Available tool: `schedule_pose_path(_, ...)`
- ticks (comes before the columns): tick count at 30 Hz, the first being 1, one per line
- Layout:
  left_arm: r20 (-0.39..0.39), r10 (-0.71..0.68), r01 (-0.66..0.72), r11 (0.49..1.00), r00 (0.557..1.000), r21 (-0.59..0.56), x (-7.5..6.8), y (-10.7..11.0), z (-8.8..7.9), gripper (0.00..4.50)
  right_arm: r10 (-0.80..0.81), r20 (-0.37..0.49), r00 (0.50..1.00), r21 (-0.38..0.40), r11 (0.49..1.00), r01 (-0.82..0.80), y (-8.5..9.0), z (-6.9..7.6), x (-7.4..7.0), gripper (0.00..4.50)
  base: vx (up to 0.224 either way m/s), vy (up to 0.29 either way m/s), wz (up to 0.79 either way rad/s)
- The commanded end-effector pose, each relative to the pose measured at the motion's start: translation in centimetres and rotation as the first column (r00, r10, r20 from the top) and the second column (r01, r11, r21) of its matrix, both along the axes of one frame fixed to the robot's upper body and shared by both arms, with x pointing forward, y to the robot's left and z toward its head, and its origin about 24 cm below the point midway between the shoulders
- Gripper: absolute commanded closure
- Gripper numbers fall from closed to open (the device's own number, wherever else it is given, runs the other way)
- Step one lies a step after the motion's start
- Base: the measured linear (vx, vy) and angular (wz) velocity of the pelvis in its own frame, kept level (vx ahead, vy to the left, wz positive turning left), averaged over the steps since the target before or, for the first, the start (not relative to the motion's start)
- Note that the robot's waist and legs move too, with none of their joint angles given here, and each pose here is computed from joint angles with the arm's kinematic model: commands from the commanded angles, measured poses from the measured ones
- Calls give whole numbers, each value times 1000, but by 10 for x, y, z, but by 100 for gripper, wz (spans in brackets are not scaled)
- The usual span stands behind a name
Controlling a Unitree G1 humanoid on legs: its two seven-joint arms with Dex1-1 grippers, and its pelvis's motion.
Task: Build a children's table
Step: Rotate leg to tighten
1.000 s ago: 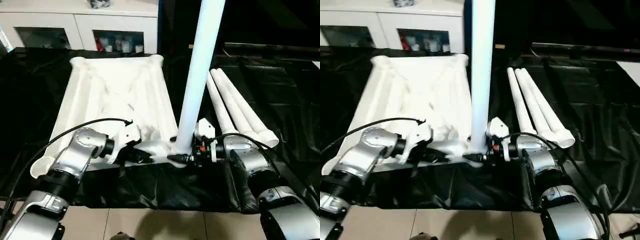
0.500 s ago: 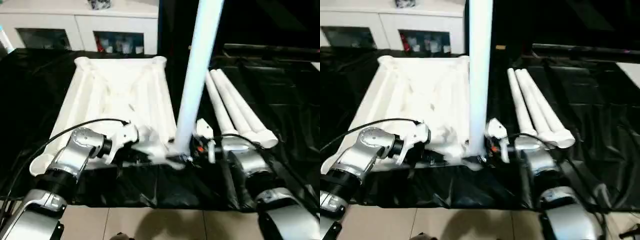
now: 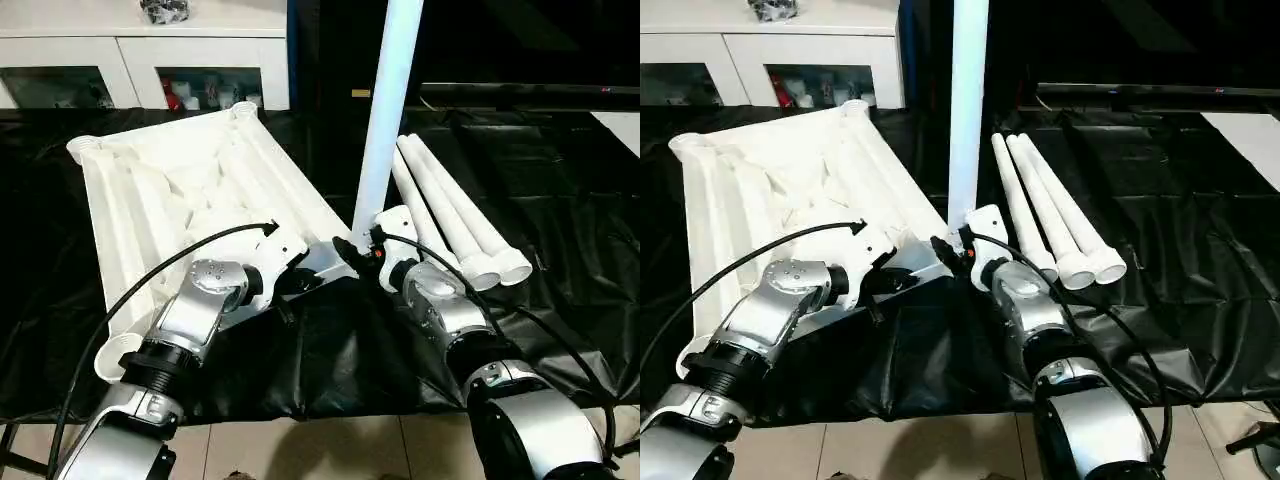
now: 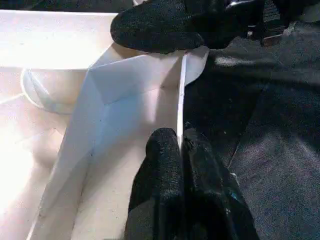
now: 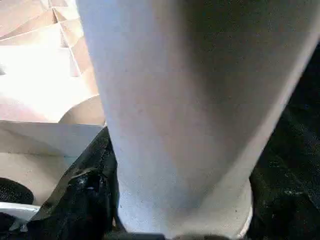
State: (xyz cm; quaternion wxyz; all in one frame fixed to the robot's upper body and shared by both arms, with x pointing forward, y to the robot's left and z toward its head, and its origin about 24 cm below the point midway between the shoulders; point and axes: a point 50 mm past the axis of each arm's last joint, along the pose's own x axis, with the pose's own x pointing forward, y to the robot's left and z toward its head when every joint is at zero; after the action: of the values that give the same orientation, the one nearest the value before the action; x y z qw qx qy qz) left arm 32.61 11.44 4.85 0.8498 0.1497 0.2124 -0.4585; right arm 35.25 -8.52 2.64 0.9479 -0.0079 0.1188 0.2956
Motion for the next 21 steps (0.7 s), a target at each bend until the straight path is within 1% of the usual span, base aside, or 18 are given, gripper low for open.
schedule_pose_path(1,16,-47,48,996,999,-78,-4,-25,3,450,107,-100,989,-15,994,-109,29,-22,-18,106,0,0,0)
schedule_pose_path(4,14,-60,61,995,998,-75,-5,-22,4,450,122,-91,988,11,992,-122,28,-18,-16,94,0,0,0)
schedule_pose_path(5,12,-85,86,993,996,-75,-5,-19,4,450,150,-65,987,14,989,-149,25,-14,-15,78,0,0,0)
schedule_pose_path(6,12,-85,86,993,996,-75,-5,-19,4,450,150,-65,987,14,989,-149,25,-14,-15,67,0,0,0)
schedule_pose_path(8,14,-125,126,989,992,-74,-6,-12,5,450,237,-29,971,20,971,-237,20,-9,-15,67,0,0,0)
schedule_pose_path(9,14,-125,126,989,992,-74,-6,-12,5,450,237,-29,971,20,971,-237,20,-9,-15,67,0,0,0)
schedule_pose_path(10,15,-149,149,986,989,-76,-7,-10,6,450,281,-18,960,19,960,-281,17,-7,-16,67,0,0,0)
schedule_pose_path(11,9,-201,201,976,980,-80,-9,-4,7,450,387,1,922,19,922,-387,12,-5,-20,67,0,0,0)
schedule_pose_path(14,-5,-257,256,963,966,-91,-12,1,8,450,486,8,874,26,873,-486,6,-2,-25,67,0,0,0)
schedule_pose_path(15,-14,-285,282,955,959,-88,-13,4,9,450,539,-3,842,47,841,-539,3,-2,-28,67,0,0,0)
schedule_pose_path(16,-15,-300,298,951,954,-80,-13,6,9,450,567,-6,824,43,823,-566,1,-2,-30,67,0,0,0)
schedule_pose_path(17,-25,-324,321,944,946,-72,-14,10,9,450,619,-18,785,30,785,-618,-3,-3,-34,67,0,0,0)
schedule_pose_path(18,-30,-334,332,941,942,-70,-14,11,9,450,640,-24,768,24,768,-639,-5,-3,-36,67,0,0,0)
schedule_pose_path(19,-40,-352,349,935,935,-67,-14,14,9,450,676,-37,736,14,737,-676,-8,-4,-39,67,0,0,0)
schedule_pose_path(20,-48,-363,359,931,931,-71,-14,16,10,450,701,-59,711,15,713,-701,-10,-6,-42,67,0,0,0)
schedule_pose_path(21,-51,-367,363,929,929,-76,-14,16,10,450,710,-67,701,17,704,-710,-11,-6,-43,67,0,0,0)
